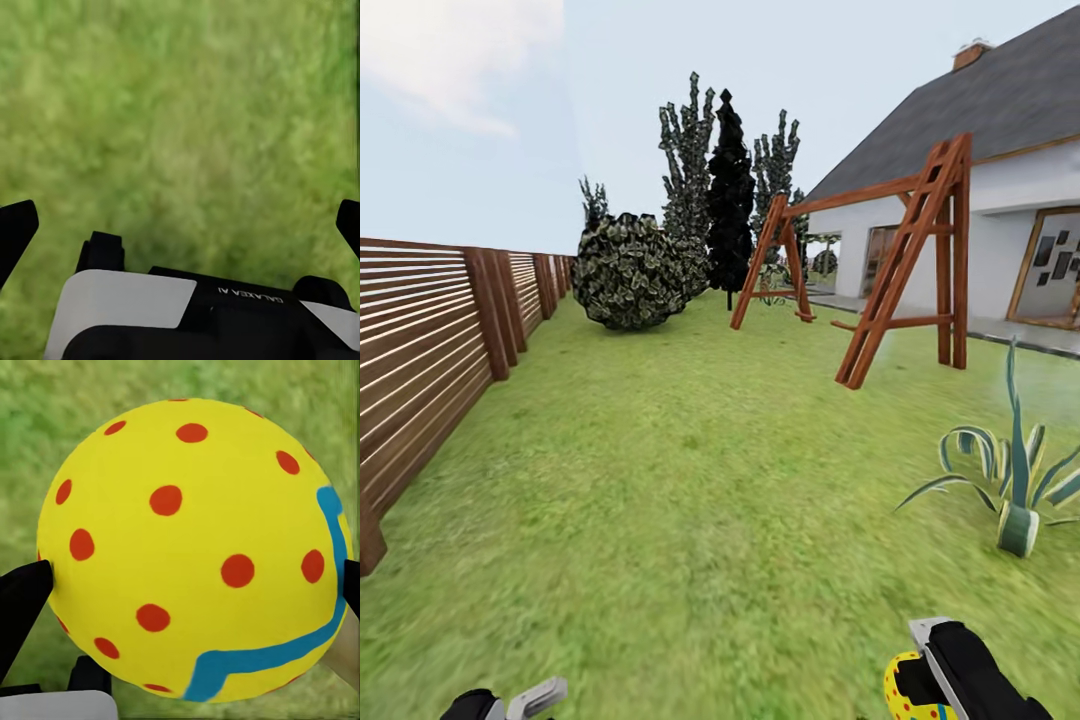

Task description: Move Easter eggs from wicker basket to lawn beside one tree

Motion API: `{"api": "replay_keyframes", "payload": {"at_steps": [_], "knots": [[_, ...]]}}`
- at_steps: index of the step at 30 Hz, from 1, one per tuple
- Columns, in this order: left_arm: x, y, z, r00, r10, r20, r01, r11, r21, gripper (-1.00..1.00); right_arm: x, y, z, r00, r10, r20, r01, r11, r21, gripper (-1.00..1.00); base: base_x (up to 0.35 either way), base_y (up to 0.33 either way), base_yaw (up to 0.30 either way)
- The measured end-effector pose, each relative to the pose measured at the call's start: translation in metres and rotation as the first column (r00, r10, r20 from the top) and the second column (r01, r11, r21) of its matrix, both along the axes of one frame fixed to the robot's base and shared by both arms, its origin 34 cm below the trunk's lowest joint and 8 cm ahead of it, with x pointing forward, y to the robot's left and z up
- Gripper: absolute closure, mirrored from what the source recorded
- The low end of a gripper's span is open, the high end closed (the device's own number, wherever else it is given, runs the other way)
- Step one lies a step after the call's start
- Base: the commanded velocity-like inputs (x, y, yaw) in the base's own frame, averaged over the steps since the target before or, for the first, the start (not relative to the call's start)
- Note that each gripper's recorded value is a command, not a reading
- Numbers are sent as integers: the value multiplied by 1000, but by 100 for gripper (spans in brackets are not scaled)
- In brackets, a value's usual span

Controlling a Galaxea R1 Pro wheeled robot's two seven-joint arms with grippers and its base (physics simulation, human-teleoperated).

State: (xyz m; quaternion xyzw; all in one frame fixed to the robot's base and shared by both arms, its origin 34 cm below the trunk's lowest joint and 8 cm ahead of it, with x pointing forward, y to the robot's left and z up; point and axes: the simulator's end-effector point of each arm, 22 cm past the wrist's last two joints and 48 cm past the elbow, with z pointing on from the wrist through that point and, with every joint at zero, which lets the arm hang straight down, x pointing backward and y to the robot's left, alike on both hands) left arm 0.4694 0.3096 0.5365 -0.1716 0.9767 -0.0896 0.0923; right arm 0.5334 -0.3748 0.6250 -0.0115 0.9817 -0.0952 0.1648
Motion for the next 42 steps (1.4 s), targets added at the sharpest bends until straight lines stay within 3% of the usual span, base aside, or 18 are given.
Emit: {"api": "replay_keyframes", "payload": {"at_steps": [9,19,36,42], "knots": [[0,-1,0,1000,0,1,0,1000,-2,-100,0,0,0,1000,0,1,0,1000,0,100,282,113,-300],[0,-1,0,1000,1,-1,-1,1000,-4,-100,0,0,0,1000,0,0,0,1000,0,100,22,301,-300],[-1,-2,0,1000,-4,-3,4,1000,-1,-100,0,0,0,1000,0,1,0,1000,0,100,215,287,-300],[-1,-2,-1,1000,-2,-2,2,1000,-2,-100,1,0,1,1000,1,3,-1,1000,0,100,159,95,-300]]}}
